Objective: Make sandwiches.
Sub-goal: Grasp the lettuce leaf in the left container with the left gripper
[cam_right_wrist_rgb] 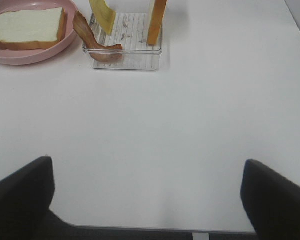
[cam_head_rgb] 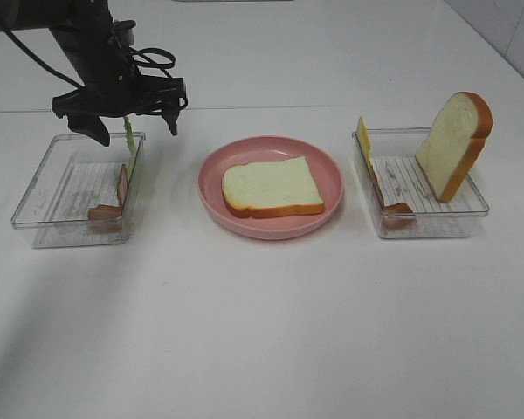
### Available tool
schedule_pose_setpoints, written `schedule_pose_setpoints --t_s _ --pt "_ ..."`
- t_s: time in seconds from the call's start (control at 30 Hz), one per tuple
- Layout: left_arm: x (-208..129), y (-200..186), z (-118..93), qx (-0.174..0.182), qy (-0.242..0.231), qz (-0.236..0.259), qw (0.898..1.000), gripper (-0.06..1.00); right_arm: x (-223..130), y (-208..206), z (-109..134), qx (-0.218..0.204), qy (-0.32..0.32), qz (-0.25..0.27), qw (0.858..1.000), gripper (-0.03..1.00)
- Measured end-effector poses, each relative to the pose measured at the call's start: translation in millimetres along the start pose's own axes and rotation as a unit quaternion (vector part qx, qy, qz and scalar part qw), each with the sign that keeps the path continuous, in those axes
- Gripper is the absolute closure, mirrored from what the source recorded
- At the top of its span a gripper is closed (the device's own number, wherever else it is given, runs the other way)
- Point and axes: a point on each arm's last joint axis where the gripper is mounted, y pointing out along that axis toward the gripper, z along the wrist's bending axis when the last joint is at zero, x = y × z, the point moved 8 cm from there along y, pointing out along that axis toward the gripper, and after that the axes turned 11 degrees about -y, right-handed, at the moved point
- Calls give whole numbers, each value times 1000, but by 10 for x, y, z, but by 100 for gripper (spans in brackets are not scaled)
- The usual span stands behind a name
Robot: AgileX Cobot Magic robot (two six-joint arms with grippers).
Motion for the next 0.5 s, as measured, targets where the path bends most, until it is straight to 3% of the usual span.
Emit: schedule_pose_setpoints --t_s 0.13,0.17,0.2,0.23,0.27,0.3,0.33,0.37,0.4,0.43,0.47,0.5 --pt "-18 8 12 4 0 6 1000 12 0 0 0 0 0 0 1000 -2" --pt "-32 8 23 7 0 10 1000 21 0 0 0 0 0 0 1000 -2" --pt "-32 8 23 7 0 10 1000 21 0 0 0 0 0 0 1000 -2" --pt "-43 12 31 9 0 13 1000 34 0 0 0 0 0 0 1000 -2" --pt "-44 13 32 10 0 14 1000 41 0 0 0 0 0 0 1000 -2" --pt "-44 13 32 10 0 14 1000 41 0 0 0 0 0 0 1000 -2" --pt "-60 12 36 11 -2 18 1000 58 0 0 0 0 0 0 1000 -2" --pt "-76 12 36 11 -4 23 1000 65 0 0 0 0 0 0 1000 -2" --pt "-76 12 36 11 -4 23 1000 65 0 0 0 0 0 0 1000 -2" --pt "-84 11 42 13 -4 25 1000 80 0 0 0 0 0 0 1000 -2" --pt "-87 9 44 14 -1 26 1000 86 0 0 0 0 0 0 1000 -2" --pt "-87 9 44 14 -1 26 1000 86 0 0 0 0 0 0 1000 -2"
